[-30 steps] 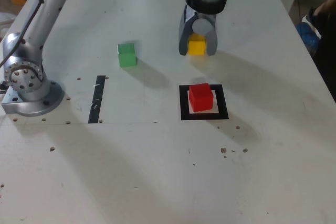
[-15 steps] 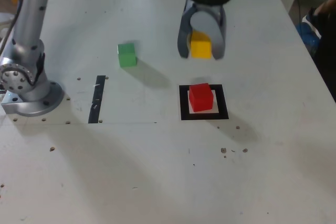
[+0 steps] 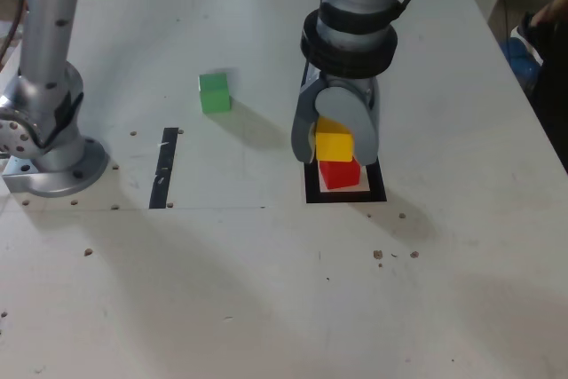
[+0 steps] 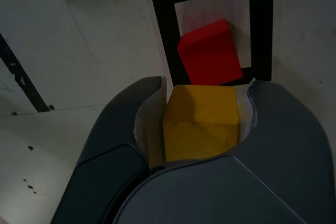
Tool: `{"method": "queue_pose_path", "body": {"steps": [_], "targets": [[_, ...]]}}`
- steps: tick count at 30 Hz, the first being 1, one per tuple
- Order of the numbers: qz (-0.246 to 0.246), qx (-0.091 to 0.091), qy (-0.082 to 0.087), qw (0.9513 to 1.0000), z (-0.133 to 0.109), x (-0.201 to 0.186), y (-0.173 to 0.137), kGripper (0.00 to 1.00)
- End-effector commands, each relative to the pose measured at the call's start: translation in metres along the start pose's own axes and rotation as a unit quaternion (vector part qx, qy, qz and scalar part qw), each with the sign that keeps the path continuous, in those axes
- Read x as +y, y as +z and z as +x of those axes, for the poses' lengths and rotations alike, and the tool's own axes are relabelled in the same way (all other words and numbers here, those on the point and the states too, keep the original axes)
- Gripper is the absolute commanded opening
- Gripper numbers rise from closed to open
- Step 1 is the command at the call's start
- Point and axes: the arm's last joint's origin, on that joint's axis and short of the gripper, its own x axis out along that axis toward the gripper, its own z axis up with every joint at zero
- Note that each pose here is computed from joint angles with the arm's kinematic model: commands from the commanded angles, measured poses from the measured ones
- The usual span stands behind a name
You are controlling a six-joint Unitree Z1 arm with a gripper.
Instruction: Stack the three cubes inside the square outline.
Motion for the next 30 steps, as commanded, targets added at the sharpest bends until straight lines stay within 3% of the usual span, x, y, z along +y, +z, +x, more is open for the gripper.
{"method": "queue_pose_path", "body": {"steps": [1,25,28,30], "targets": [[-0.008,-0.002,0.001,1.0,0.001,0.002,0.0,0.28],[-0.035,0.009,0.001,0.9993,0.028,0.025,0.015,0.33],[-0.033,0.006,0.001,0.9994,0.029,0.025,0.015,0.38],[-0.029,0.004,0.0,0.9996,0.029,0.024,0.016,0.46]]}}
